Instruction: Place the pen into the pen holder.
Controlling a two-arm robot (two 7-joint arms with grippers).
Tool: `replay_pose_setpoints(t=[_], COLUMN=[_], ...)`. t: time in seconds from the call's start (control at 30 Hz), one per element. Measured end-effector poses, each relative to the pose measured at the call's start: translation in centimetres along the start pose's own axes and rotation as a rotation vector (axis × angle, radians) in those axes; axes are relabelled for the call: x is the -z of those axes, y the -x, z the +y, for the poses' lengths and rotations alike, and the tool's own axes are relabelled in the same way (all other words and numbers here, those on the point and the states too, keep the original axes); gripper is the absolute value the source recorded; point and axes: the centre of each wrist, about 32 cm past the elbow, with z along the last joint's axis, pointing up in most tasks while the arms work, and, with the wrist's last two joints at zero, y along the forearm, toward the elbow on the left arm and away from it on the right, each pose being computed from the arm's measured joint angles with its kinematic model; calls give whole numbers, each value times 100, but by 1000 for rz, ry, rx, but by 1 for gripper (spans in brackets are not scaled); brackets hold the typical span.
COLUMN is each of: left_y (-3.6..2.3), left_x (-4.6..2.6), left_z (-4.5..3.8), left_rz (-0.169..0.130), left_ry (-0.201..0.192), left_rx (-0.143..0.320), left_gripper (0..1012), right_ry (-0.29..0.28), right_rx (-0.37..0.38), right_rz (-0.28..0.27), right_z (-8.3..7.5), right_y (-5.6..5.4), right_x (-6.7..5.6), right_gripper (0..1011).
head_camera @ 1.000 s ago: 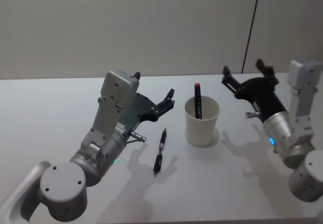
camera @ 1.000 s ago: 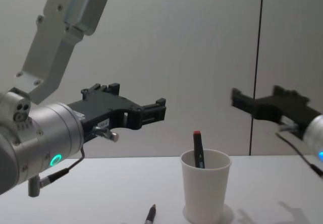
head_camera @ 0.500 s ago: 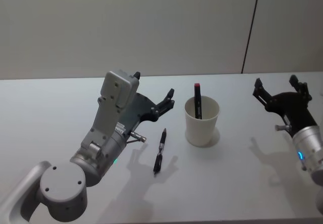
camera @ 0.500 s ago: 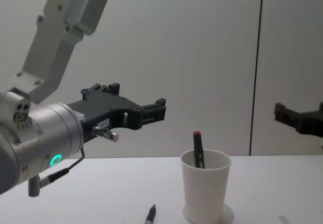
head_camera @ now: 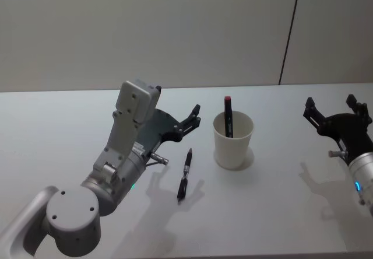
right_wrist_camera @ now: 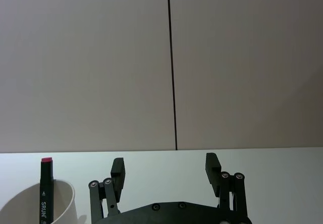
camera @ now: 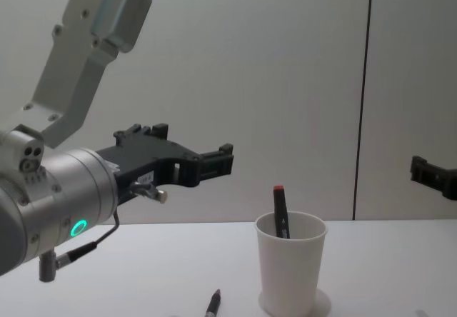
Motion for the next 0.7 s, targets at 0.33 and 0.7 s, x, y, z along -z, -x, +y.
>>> replay_pose_setpoints(t=[0.33,0.7], left_y=[-3,-12], left_x=[-25,-40], left_z=[-18,-81], left_rz=[70,159], left_ry=[-84,-207], left_rx=[-9,-5], left_gripper=[1003,1003], right_ry=[8,12], right_rx=[10,15], right_rz=[-1,-1], right_z=[-33,-47], right_y=[-24,-34], right_x=[-3,-4], right_gripper=[1001,1002])
